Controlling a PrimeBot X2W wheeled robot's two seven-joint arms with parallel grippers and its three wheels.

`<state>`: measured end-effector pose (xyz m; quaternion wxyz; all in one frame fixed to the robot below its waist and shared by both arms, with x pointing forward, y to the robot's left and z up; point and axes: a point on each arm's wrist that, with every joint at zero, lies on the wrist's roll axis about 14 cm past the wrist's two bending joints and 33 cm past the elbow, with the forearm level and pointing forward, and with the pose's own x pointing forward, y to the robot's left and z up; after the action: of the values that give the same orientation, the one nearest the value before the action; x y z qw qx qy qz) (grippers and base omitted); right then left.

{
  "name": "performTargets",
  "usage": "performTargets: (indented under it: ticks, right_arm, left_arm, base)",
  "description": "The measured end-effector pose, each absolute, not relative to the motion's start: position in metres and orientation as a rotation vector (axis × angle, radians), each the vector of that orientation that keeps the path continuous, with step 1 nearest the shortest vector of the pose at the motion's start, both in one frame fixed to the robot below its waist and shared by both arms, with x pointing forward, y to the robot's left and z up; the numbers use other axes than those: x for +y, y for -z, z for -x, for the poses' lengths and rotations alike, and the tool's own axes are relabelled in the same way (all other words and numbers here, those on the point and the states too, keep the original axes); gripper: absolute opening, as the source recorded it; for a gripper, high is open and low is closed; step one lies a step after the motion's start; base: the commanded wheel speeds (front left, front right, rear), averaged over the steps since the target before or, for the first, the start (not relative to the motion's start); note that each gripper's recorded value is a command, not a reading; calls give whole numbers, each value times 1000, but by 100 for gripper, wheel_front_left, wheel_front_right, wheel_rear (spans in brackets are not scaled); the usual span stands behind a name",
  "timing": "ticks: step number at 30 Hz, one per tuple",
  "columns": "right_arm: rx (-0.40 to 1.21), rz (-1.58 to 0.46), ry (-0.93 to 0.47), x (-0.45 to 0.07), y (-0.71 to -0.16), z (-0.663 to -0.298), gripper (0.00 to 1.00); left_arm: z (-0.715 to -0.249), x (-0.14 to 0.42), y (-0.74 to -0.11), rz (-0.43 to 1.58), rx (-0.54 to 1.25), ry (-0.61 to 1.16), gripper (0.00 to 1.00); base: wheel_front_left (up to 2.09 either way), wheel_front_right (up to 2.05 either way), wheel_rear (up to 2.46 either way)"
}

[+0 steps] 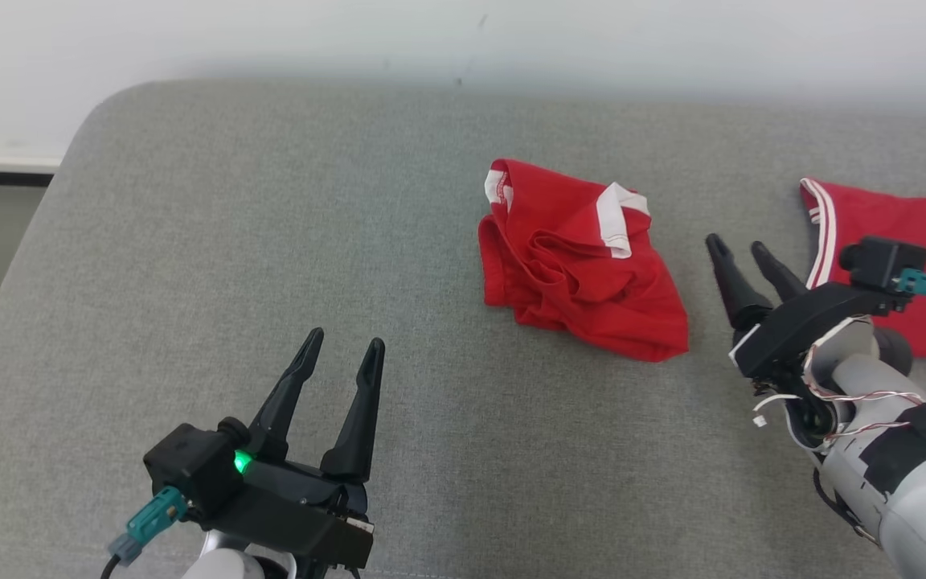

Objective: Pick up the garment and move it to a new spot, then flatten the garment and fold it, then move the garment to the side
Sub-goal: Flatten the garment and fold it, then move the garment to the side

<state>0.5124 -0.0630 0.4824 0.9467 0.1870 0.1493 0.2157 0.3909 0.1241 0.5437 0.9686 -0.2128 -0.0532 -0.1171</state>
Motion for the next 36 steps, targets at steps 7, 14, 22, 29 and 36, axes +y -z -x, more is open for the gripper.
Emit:
performTargets:
  ticks: [7, 14, 22, 29, 36]
  right_arm:
    - [346, -451, -388, -66, -474, -535, 100]
    - [470, -474, -417, -45, -456, -547, 100]
    - [637, -503, -428, -23, -424, -542, 100]
    - [745, -506, -364, -27, -399, -538, 100]
    - [804, -556, -371, -18, -398, -536, 100]
  left_arm:
    - [-396, 128, -536, 426, -91, 227, 100]
    - [-403, 142, -533, 411, -88, 193, 100]
    - [-404, 158, -523, 397, -67, 141, 100]
    - [-404, 162, -517, 395, -52, 128, 100]
    - [-404, 164, -514, 394, -44, 120, 100]
  base:
    - [0, 0, 0]
    - [0, 0, 0]
    - [0, 0, 0]
    - [0, 0, 0]
    - [0, 0, 0]
